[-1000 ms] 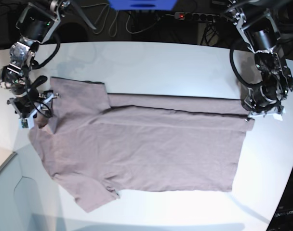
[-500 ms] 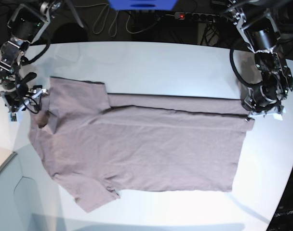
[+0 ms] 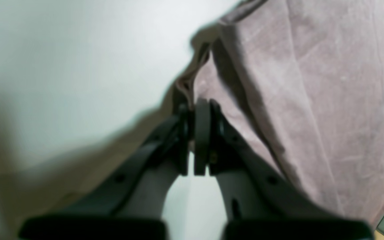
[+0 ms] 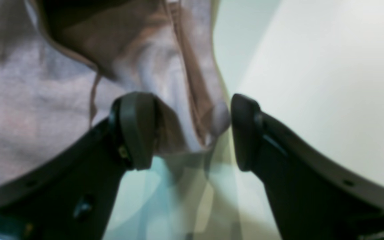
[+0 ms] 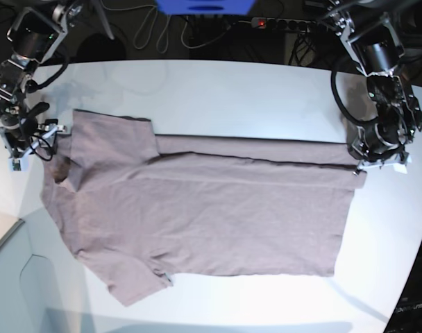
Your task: Layout the t-shirt on the table in an organized manner, then fold the t-shirt properly
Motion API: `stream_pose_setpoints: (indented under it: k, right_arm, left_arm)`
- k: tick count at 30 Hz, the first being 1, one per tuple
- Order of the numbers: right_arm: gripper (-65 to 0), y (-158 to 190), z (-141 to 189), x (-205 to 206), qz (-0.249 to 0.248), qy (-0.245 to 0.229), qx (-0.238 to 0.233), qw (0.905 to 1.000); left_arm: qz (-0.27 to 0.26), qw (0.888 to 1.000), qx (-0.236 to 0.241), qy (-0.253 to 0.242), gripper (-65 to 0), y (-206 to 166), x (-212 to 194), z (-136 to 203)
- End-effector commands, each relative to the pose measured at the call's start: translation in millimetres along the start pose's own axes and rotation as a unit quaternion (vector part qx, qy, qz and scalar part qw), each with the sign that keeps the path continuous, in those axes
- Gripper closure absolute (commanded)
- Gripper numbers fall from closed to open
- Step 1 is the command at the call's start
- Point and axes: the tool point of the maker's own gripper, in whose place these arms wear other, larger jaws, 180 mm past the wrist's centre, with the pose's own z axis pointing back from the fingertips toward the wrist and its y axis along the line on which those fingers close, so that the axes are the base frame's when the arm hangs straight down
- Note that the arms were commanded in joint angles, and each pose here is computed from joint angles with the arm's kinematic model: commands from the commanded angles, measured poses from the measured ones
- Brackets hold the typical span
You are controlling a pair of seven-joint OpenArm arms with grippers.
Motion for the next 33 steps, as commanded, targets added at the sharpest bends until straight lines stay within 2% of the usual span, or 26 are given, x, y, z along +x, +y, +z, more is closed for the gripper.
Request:
stream_pose_setpoints:
  k: [1,9,15,25,33]
  right_arm:
    - [-36.3,-7,3,19,0.005,-0.027,-0.001,0.9996]
    - [-35.0,-6,3,14,0.006,-0.021,0.001,0.9998]
    - [-26.2,-6,3,14,0.006,-0.021,0.000,0.9998]
    - [-16.9,-5,5,3,0.006,-0.011,0.001,0.9999]
    - [-4.8,-5,5,2,0.007,-0.008,0.001,0.9999]
  left_arm:
    - [-0.005,1.000,0.008,0.000,0.0,3,4,2]
    - [-0.005,1.000,0.008,0.000,0.0,3,4,2]
    - [-0.005,1.000,0.008,0.001,0.0,3,4,2]
    - [-0.005,1.000,0.014,0.004,0.0,9,1,2]
    - [-0.006,1.000,0.014,0.003,0.0,9,1,3]
